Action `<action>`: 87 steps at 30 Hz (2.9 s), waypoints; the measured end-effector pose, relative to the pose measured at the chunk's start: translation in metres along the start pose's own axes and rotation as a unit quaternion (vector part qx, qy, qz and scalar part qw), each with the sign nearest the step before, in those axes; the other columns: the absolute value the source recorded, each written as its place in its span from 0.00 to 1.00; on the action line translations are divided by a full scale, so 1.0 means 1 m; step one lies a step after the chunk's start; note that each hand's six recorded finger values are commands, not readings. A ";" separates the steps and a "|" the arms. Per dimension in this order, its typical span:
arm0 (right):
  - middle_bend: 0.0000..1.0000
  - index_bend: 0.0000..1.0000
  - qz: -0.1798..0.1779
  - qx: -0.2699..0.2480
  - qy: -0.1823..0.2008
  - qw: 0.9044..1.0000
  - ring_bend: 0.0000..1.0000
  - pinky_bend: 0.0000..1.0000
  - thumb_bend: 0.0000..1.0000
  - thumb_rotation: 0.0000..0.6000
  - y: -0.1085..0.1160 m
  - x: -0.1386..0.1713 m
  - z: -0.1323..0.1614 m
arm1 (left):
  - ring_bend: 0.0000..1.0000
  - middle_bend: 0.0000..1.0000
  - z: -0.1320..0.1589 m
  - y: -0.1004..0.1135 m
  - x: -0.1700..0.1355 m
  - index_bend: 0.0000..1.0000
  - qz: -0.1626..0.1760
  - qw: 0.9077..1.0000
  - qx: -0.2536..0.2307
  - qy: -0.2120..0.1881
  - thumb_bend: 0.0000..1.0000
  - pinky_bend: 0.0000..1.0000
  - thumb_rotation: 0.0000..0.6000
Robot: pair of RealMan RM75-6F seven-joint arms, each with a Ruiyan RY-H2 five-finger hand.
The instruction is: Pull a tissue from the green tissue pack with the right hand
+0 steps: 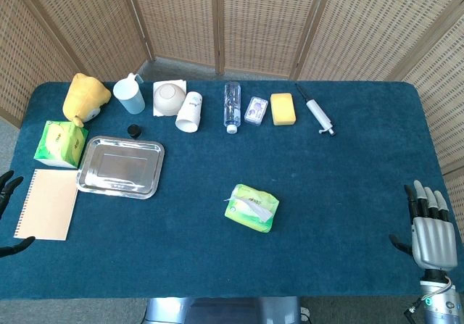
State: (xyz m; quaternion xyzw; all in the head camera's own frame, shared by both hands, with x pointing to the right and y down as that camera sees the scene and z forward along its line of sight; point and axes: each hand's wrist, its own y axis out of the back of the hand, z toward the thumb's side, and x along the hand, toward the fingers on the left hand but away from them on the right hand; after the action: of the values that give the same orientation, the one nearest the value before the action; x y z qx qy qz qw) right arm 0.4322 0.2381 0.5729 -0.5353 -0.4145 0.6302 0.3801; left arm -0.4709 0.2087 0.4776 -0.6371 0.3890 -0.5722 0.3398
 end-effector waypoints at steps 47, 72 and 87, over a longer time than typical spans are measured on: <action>0.34 0.15 0.187 -0.210 0.241 0.929 0.31 0.54 0.04 1.00 -0.037 -0.071 0.251 | 0.00 0.00 -0.014 -0.007 0.008 0.00 -0.019 0.999 0.000 0.043 0.00 0.00 1.00; 0.79 0.77 0.104 -0.263 0.246 0.927 0.72 0.82 0.49 1.00 -0.015 -0.086 0.289 | 0.00 0.00 -0.019 -0.014 0.019 0.00 -0.033 0.998 -0.005 0.055 0.00 0.00 1.00; 0.79 0.77 -0.115 -0.224 0.257 0.933 0.72 0.82 0.49 1.00 0.099 -0.120 0.264 | 0.00 0.00 -0.017 -0.013 0.018 0.00 -0.039 0.998 -0.009 0.051 0.00 0.00 1.00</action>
State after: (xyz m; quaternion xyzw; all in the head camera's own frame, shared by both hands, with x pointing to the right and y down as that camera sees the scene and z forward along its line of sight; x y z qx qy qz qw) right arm 0.1836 0.0607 0.5461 -0.6984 -0.4919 0.3142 0.4141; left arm -0.4858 0.1991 0.4997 -0.6249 0.3858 -0.6129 0.2916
